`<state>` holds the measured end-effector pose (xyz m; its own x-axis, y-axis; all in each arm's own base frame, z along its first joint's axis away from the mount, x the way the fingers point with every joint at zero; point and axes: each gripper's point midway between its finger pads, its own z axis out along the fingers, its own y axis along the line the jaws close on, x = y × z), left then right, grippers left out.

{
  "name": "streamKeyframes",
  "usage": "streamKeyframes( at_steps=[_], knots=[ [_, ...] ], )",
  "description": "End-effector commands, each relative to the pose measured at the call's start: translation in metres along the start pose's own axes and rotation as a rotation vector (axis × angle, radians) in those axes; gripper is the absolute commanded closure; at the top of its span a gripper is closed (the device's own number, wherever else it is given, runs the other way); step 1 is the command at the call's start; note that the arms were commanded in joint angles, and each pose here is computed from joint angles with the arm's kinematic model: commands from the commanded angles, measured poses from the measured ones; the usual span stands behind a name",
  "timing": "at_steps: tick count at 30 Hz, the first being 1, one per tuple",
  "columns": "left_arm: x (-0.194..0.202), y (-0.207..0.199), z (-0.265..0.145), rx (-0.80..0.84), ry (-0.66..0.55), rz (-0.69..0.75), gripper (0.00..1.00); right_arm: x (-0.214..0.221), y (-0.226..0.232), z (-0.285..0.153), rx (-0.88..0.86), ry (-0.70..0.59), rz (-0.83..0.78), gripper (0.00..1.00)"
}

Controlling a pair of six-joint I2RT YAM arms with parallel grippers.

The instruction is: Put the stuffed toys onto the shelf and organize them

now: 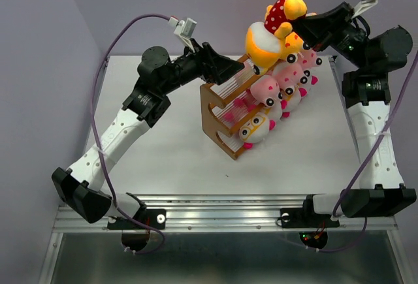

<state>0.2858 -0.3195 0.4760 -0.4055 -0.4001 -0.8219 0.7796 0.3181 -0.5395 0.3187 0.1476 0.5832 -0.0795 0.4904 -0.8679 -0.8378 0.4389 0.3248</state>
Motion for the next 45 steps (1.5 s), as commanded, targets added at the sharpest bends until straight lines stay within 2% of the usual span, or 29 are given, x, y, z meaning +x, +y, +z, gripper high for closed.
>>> streamKeyframes(
  at_steps=[1,9,15,17,19,20,22,23,24,26,28,29,30,31,32,33,34,40,45],
  knots=[
    [-0.036,-0.049,0.005,0.136,-0.096,0.035,0.07,-0.005,0.030,0.015,-0.081,-0.067,-0.002,0.99],
    [-0.035,-0.069,0.015,0.220,-0.093,-0.003,0.07,0.027,0.031,0.029,-0.103,-0.020,0.024,0.99],
    [-0.047,-0.082,0.010,0.259,-0.139,-0.010,0.10,0.049,0.022,0.025,-0.085,0.027,0.030,0.99],
    [-0.052,-0.085,0.008,0.269,-0.155,-0.010,0.15,0.056,0.021,0.022,-0.088,0.043,0.030,0.99],
    [-0.053,-0.086,0.008,0.275,-0.158,-0.011,0.28,0.060,0.025,0.021,-0.101,0.052,0.011,0.99],
    [-0.053,-0.087,0.009,0.280,-0.157,-0.011,0.51,0.062,0.026,0.019,-0.104,0.057,0.001,0.99],
    [-0.054,-0.085,0.009,0.279,-0.155,-0.001,0.77,0.066,0.025,0.017,-0.098,0.075,-0.018,0.99],
    [-0.053,-0.083,0.009,0.270,-0.150,0.001,0.97,0.067,0.026,0.015,-0.104,0.081,-0.069,0.99],
    [-0.052,-0.081,0.008,0.261,-0.147,0.010,1.00,0.070,0.024,0.013,-0.097,0.097,-0.082,0.99],
    [-0.050,-0.072,0.005,0.215,-0.129,0.073,1.00,0.074,0.031,0.007,-0.130,0.123,-0.169,0.97],
    [-0.048,-0.068,0.000,0.181,-0.109,0.150,1.00,0.083,0.031,0.001,-0.152,0.163,-0.255,0.85],
    [-0.045,-0.062,-0.005,0.145,-0.077,0.254,1.00,0.090,0.033,-0.004,-0.160,0.203,-0.260,0.78],
    [-0.040,-0.059,-0.009,0.133,-0.047,0.318,1.00,0.094,0.031,-0.007,-0.156,0.223,-0.287,0.57],
    [-0.036,-0.057,-0.013,0.132,-0.018,0.390,1.00,0.095,0.031,-0.010,-0.153,0.235,-0.320,0.50],
    [-0.028,-0.052,-0.024,0.119,0.041,0.522,1.00,0.101,0.027,-0.015,-0.145,0.271,-0.367,0.46],
    [-0.026,-0.049,-0.030,0.103,0.067,0.570,1.00,0.102,0.029,-0.018,-0.152,0.283,-0.405,0.41],
    [-0.025,-0.045,-0.035,0.083,0.086,0.631,1.00,0.102,0.028,-0.020,-0.170,0.291,-0.505,0.31],
    [-0.019,-0.014,-0.072,-0.071,0.285,0.878,1.00,0.103,0.032,-0.030,-0.198,0.346,-0.624,0.13],
    [-0.005,-0.005,-0.097,-0.077,0.383,0.984,1.00,0.102,0.044,-0.034,-0.280,0.364,-0.722,0.08]
  ],
)
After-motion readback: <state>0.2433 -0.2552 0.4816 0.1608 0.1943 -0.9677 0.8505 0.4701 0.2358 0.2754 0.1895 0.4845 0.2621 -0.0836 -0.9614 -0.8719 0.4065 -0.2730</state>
